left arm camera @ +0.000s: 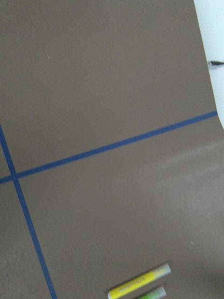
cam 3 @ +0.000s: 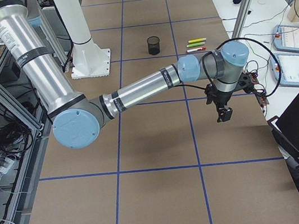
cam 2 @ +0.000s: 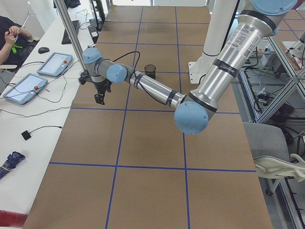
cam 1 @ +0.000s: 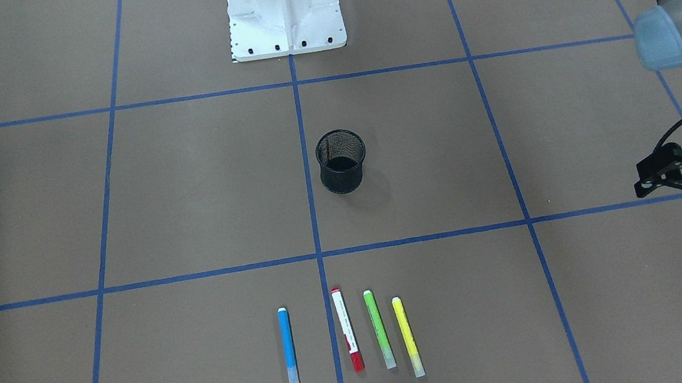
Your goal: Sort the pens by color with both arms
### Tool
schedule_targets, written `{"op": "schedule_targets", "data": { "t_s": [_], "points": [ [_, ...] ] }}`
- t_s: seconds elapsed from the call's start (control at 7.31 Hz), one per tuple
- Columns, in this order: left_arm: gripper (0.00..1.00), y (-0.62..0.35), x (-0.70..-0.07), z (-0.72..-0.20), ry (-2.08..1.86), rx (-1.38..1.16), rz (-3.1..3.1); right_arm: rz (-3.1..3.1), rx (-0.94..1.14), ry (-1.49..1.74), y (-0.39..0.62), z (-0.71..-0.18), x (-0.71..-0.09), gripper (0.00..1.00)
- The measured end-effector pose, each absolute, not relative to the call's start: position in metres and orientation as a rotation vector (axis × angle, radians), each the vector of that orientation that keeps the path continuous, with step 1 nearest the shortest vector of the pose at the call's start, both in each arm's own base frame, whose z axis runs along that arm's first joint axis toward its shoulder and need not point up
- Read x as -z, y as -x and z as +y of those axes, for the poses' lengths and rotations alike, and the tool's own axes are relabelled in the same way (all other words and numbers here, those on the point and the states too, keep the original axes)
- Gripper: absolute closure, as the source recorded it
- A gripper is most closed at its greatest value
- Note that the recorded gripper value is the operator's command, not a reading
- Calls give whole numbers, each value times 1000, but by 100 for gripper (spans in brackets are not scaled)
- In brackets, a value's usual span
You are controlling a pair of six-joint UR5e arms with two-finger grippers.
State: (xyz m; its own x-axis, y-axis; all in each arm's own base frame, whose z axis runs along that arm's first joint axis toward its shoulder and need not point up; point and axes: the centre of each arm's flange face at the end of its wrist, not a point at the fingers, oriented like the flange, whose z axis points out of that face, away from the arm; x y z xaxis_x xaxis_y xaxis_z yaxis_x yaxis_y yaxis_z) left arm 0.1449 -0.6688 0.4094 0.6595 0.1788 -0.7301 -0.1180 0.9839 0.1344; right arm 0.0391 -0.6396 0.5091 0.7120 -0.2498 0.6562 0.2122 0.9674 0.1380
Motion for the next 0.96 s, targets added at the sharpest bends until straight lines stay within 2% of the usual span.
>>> {"op": "schedule_targets", "data": {
  "t_s": [0.55, 0.96],
  "points": [
    [0, -108, -453, -642, 146, -48, 659, -632, 233, 141, -57, -563, -630, 0],
    [0, -34, -520, -608, 126, -124, 665, -530, 230, 225, -68, -527, -675, 0]
  ]
}}
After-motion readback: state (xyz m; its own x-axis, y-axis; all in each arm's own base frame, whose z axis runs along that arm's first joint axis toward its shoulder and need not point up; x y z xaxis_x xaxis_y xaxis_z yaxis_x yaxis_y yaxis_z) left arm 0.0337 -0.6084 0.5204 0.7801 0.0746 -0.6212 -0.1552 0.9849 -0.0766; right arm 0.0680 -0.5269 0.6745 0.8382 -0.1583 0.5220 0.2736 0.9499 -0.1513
